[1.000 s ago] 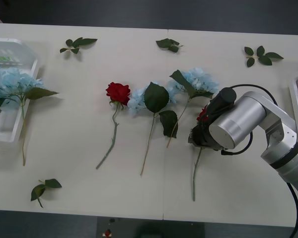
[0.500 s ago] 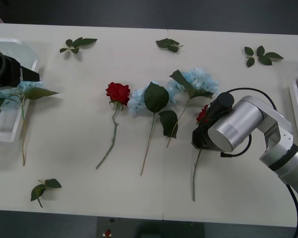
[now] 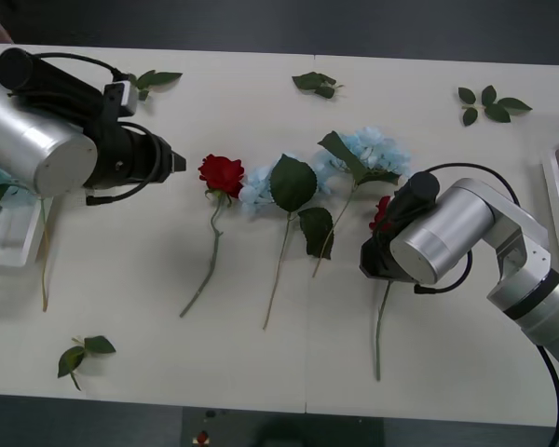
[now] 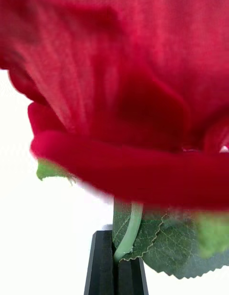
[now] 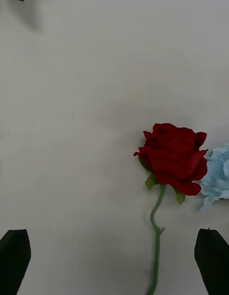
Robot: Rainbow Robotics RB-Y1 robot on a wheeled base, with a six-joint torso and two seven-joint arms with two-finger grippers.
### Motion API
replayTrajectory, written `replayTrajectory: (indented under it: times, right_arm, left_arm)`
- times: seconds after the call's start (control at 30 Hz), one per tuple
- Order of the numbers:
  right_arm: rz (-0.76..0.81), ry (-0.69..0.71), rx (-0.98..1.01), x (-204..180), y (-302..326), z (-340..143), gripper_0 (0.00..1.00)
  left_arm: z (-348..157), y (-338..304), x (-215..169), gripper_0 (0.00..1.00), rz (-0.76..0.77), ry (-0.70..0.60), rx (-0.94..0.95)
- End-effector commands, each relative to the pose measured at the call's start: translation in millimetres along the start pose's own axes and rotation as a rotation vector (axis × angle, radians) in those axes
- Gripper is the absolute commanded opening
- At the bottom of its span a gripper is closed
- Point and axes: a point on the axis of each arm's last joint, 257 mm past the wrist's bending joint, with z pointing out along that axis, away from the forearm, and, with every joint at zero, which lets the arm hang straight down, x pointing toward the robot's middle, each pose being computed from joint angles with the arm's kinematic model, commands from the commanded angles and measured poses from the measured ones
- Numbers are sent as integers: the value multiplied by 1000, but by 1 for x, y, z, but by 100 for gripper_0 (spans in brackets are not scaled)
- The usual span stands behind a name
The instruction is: Put the red flowers into the right box and the blue flowers into the left box
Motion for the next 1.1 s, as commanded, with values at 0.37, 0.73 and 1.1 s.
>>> replayTrajectory:
  times: [0.37,0.73,1.1]
  right_arm:
    - [26,-95,-6,-63,-34,-101,0]
    - [144,-135,-15,-102,-89,-160,0]
    - [206,-180,52,-133,-188,-214,0]
  left_arm:
    - [56,-50,5,100,92,-50,22]
    - [75,-53,30,100,178,-16,-8]
    - [99,-60,37,100,204,-29,6]
